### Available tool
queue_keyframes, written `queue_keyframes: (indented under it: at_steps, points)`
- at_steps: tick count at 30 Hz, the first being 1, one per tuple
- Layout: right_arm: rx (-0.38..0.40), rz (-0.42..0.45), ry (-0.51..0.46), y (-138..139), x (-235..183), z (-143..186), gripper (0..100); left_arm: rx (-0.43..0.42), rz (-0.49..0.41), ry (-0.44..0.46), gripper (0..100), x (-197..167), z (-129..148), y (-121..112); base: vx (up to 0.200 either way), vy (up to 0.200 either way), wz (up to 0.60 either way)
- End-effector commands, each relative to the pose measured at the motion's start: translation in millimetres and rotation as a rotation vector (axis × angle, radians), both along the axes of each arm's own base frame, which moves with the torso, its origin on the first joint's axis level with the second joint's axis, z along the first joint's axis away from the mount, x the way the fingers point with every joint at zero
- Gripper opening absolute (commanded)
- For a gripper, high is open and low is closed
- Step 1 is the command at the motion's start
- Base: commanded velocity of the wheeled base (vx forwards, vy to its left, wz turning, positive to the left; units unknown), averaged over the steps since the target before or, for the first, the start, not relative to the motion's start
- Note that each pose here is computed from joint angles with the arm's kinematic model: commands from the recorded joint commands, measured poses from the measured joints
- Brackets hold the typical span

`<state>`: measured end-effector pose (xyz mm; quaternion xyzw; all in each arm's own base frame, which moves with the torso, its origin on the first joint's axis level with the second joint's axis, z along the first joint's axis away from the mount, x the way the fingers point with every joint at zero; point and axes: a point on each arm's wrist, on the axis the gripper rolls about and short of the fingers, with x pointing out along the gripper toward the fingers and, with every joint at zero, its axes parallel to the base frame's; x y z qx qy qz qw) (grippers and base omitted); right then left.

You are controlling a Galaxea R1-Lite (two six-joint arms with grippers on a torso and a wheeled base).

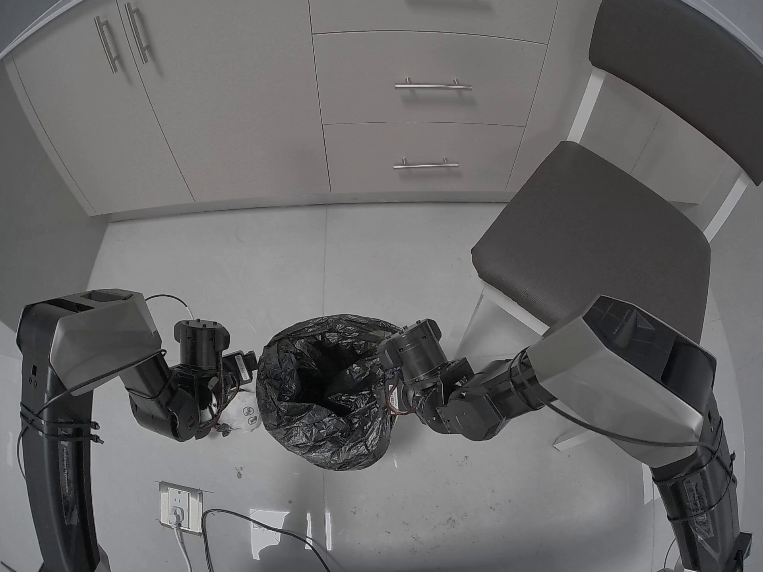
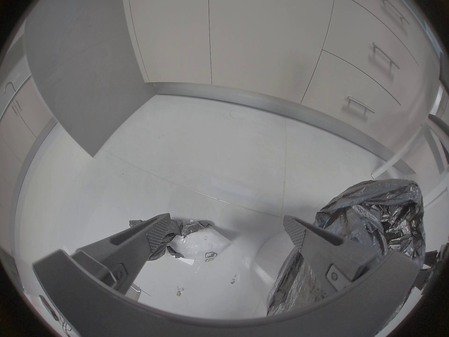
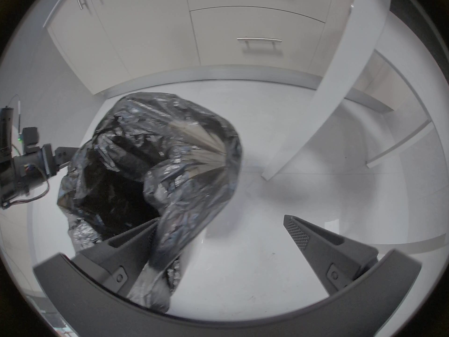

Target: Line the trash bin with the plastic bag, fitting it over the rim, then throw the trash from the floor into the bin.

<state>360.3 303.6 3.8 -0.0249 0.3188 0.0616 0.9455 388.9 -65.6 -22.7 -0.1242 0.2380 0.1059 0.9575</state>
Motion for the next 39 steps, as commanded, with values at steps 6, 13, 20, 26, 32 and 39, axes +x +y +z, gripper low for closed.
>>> queue_keyframes:
  at_steps: [6, 13, 20, 26, 32, 39]
  points:
    - [-0.023, -0.039, -0.01, -10, -2, 6, 100, -0.001, -0.003, -0.004, 100, 0, 0, -2, 0.0, 0.0, 0.0]
    - [-0.055, -0.054, 0.001, -14, -8, 4, 100, -0.001, -0.002, -0.007, 100, 1, 2, -1, 0.0, 0.0, 0.0]
    - [-0.061, -0.06, 0.014, -16, -8, -2, 100, -0.001, -0.005, -0.004, 100, 0, 0, -2, 0.0, 0.0, 0.0]
    - [-0.062, -0.086, 0.018, -25, -1, -4, 100, -0.001, -0.003, -0.005, 100, 0, 1, -2, 0.0, 0.0, 0.0]
    - [-0.049, -0.096, 0.005, -29, 0, 4, 100, -0.001, -0.005, -0.007, 100, 1, 1, -2, 0.0, 0.0, 0.0]
    - [-0.038, -0.092, -0.008, -28, -1, 13, 100, -0.002, -0.005, -0.01, 100, 1, 2, -3, 0.0, 0.0, 0.0]
